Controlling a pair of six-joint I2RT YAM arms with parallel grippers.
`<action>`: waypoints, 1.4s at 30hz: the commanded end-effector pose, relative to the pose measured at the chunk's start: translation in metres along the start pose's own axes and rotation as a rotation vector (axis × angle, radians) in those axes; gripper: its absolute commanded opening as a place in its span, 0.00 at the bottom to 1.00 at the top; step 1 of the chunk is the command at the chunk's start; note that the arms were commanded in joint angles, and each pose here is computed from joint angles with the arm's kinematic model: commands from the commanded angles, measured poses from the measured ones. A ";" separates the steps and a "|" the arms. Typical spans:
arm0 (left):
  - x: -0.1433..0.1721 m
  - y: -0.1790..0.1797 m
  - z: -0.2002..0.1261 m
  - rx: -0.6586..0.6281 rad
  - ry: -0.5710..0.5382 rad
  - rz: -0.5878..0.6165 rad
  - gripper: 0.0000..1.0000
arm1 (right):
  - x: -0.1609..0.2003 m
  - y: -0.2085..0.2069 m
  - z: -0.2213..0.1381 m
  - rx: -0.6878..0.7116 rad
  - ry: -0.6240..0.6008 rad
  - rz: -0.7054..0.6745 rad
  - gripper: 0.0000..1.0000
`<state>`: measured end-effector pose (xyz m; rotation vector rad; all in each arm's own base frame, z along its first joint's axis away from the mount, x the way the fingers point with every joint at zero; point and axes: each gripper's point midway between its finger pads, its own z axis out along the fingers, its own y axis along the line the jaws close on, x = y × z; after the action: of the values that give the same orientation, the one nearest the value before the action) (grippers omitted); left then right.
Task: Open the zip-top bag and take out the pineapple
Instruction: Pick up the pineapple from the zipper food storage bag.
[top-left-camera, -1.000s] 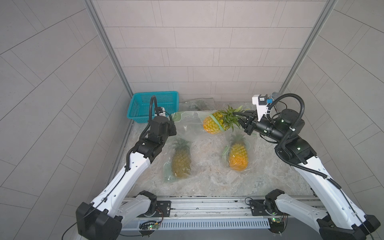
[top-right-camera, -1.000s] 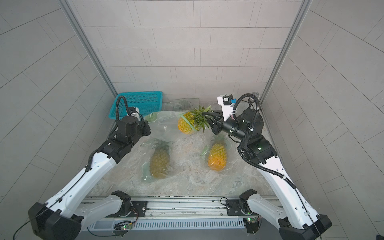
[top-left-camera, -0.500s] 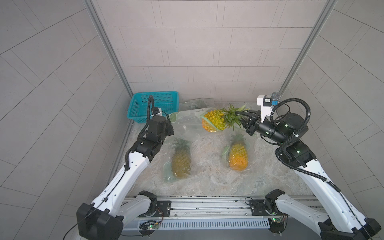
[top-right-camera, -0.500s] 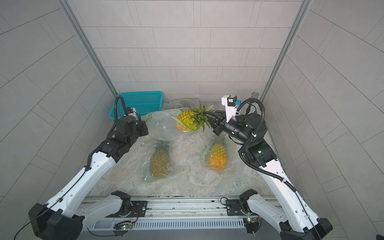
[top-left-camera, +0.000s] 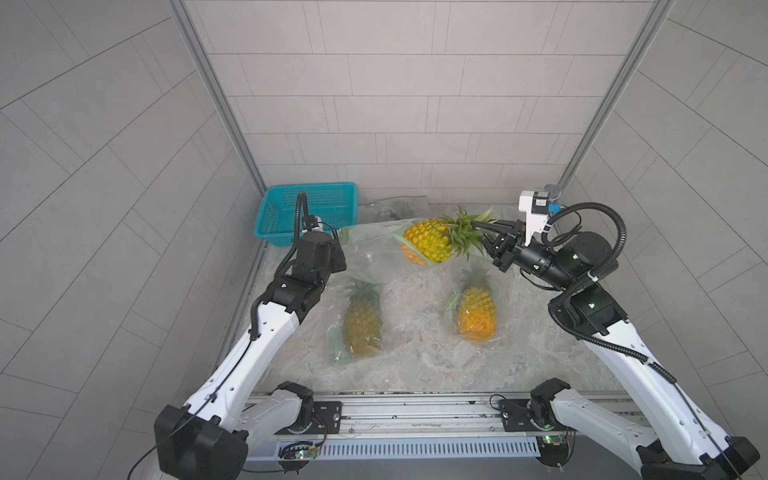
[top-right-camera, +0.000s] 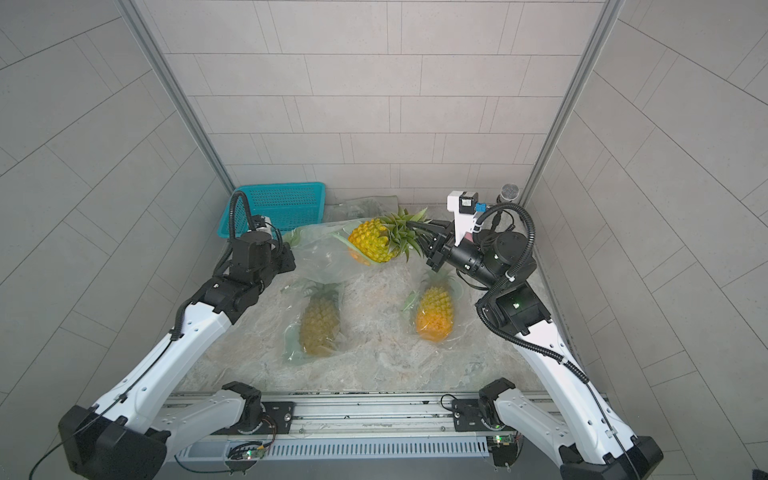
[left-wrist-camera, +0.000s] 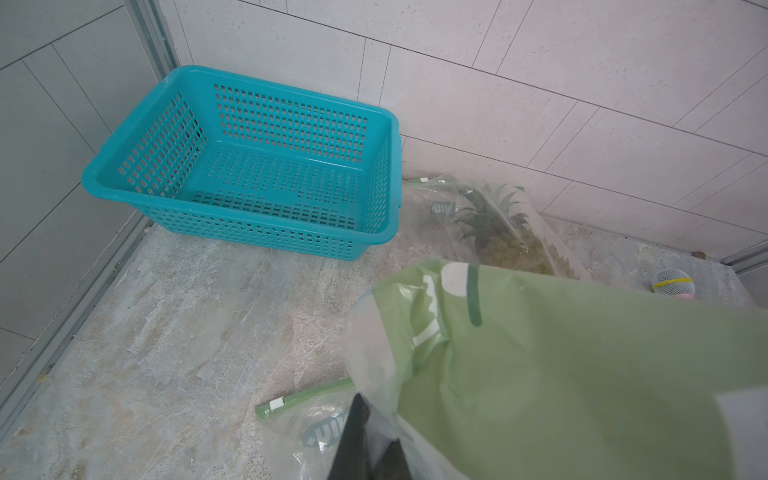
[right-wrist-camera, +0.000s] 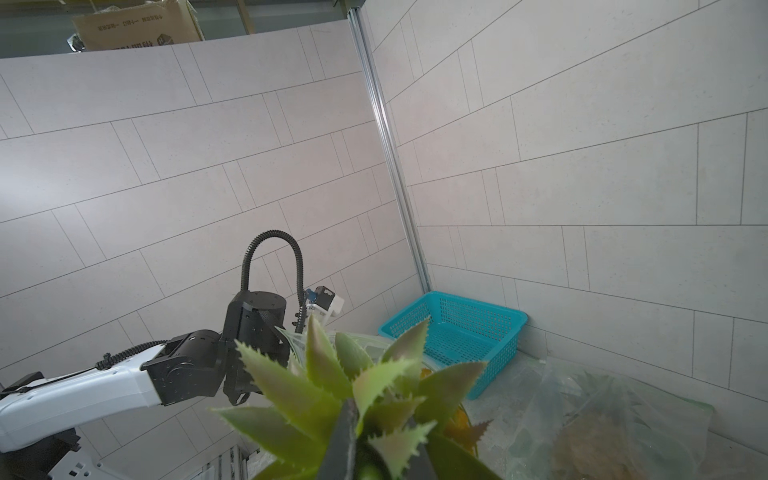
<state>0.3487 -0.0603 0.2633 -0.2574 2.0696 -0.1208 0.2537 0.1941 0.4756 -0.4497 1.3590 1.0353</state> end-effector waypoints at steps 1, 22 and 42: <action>-0.003 0.009 0.000 -0.040 -0.004 0.012 0.00 | -0.052 0.037 -0.018 -0.095 -0.183 -0.106 0.00; -0.003 0.019 -0.002 -0.078 -0.001 0.024 0.00 | -0.057 0.035 -0.030 -0.053 -0.245 -0.134 0.00; -0.004 0.042 -0.007 -0.187 0.007 0.079 0.00 | -0.064 0.038 -0.045 -0.027 -0.319 -0.171 0.00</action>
<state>0.3425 -0.0405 0.2522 -0.2500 2.1163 0.0083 0.2372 0.1758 0.4789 -0.4002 1.2513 0.9818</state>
